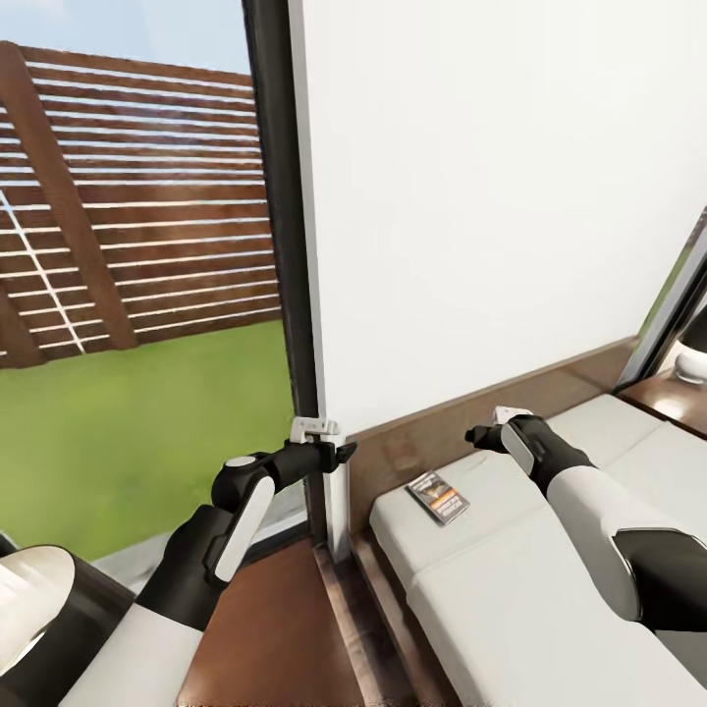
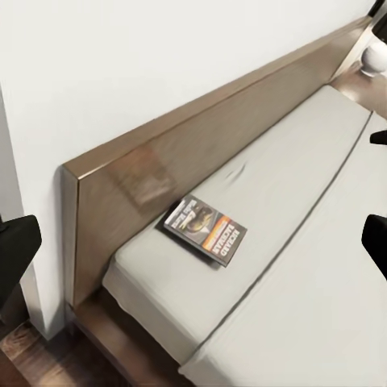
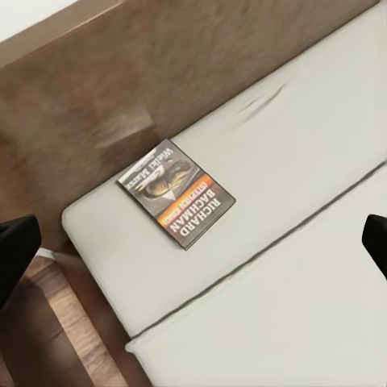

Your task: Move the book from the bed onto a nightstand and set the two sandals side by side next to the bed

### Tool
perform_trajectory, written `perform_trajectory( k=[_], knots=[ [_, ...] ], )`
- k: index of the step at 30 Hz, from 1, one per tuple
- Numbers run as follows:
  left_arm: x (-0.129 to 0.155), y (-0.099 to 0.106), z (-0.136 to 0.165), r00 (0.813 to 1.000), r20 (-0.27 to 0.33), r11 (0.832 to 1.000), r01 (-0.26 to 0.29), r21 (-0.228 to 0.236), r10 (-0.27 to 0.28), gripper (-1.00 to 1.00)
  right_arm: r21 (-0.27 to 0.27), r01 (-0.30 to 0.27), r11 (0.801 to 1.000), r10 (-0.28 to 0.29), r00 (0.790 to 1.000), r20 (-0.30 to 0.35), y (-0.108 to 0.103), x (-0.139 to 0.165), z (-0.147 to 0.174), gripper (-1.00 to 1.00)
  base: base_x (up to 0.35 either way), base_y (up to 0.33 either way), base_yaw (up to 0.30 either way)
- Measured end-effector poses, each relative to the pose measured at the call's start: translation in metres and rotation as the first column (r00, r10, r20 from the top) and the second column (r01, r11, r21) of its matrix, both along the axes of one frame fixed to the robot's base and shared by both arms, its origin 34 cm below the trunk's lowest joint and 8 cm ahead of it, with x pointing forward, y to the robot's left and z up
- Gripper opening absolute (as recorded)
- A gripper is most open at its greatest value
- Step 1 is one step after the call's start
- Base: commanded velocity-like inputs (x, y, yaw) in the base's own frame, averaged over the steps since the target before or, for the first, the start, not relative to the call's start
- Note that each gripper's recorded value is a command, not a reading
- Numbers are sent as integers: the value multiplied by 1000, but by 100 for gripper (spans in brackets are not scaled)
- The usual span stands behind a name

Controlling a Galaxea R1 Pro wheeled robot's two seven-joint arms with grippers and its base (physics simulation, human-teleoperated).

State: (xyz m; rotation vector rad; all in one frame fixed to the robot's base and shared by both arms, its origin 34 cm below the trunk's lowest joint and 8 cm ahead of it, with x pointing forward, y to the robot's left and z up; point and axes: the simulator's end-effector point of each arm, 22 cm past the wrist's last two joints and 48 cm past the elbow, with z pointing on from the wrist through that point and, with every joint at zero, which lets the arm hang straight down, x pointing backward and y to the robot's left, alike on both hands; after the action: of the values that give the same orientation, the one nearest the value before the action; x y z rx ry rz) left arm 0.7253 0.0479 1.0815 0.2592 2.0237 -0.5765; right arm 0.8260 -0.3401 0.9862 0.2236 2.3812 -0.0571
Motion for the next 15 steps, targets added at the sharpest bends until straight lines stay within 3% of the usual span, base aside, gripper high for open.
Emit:
perform_trajectory(
  k=[15],
  knots=[
    [2,0,-15,1000,-24,1000,0,1,0,100,-3,3,1000,-3,1000,-24,-3,-1,-17,100,0,0,0]
  ],
)
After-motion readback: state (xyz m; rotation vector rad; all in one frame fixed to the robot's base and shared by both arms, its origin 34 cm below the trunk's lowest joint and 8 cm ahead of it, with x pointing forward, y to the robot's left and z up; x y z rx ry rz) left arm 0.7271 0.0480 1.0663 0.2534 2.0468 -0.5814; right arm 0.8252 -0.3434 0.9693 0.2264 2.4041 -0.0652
